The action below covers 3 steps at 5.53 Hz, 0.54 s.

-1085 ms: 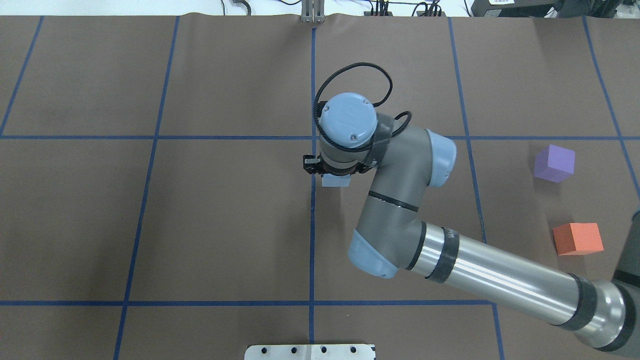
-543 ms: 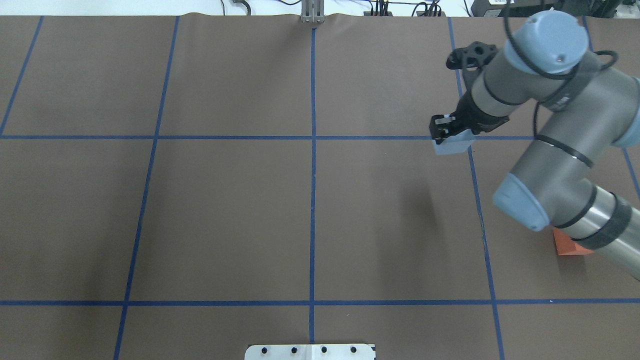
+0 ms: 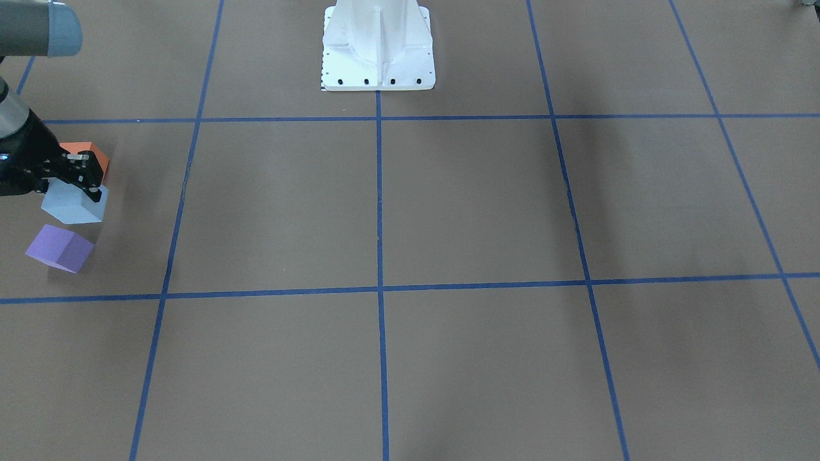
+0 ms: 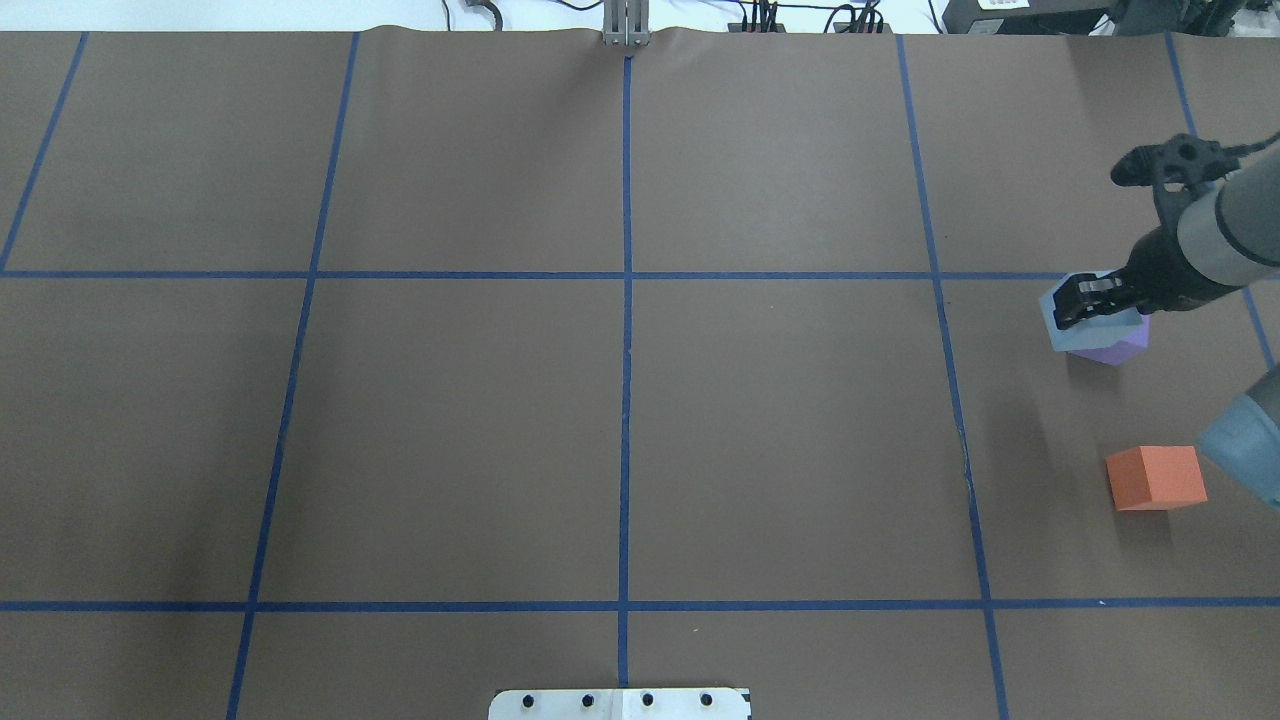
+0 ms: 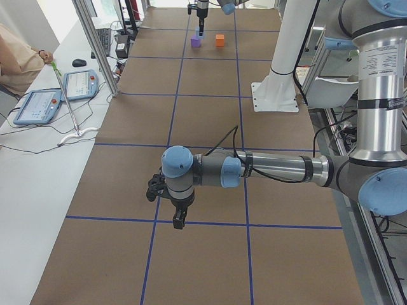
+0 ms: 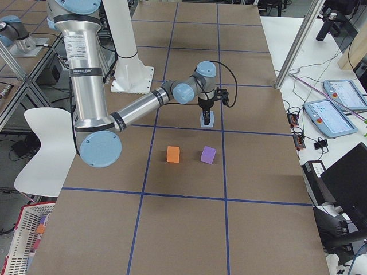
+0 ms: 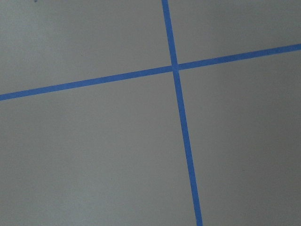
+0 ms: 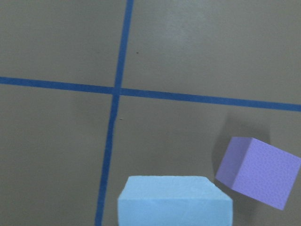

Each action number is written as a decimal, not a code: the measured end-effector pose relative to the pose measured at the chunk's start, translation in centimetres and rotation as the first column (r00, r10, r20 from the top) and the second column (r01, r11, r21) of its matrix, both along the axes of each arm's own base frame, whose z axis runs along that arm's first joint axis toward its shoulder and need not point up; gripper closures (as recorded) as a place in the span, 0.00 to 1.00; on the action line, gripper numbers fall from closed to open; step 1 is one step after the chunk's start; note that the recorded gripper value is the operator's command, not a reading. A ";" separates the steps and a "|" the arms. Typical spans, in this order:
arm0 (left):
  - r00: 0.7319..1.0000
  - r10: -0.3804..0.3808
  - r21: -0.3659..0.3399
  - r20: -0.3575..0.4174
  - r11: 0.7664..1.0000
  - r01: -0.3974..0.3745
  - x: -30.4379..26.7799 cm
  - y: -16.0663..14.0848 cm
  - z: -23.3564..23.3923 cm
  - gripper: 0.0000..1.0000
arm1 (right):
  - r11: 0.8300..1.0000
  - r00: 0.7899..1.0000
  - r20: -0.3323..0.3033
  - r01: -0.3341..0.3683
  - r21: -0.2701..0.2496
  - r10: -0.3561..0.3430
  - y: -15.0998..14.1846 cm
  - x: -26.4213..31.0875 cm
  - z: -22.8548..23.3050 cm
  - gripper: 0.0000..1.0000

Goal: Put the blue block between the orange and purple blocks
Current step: 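Carry the light blue cube with the right gripper toward the purple cube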

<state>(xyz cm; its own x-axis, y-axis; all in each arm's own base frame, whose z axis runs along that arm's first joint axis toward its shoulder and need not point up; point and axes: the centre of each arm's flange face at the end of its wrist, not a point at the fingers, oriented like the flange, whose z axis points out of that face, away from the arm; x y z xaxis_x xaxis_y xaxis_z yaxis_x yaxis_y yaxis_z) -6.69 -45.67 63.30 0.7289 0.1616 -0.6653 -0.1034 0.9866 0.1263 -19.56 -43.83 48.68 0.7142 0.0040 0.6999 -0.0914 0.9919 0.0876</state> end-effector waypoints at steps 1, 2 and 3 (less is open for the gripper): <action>1.000 0.000 0.001 0.000 1.000 0.000 0.0 0.0 0.0 0.00 | 0.997 0.996 0.048 -0.071 -0.026 0.072 1.1 0.8 3.2 1.00; 1.000 0.000 0.003 0.000 1.000 0.000 0.0 0.0 -0.1 0.00 | 0.994 0.991 0.084 -0.105 -0.034 0.107 1.6 0.9 6.3 1.00; 1.000 0.001 0.006 0.000 1.000 -0.001 0.0 0.0 -0.3 0.00 | 0.995 0.991 0.084 -0.097 -0.039 0.100 2.2 0.1 8.3 1.00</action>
<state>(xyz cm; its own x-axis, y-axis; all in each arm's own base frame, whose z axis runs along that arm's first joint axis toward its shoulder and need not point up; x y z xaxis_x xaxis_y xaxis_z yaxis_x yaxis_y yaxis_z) -6.68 -45.70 63.04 0.7287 0.1664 -0.6643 -0.1044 0.9857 0.1324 -19.41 -41.62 57.02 0.6464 0.0967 0.7568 -0.1943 0.9801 0.0407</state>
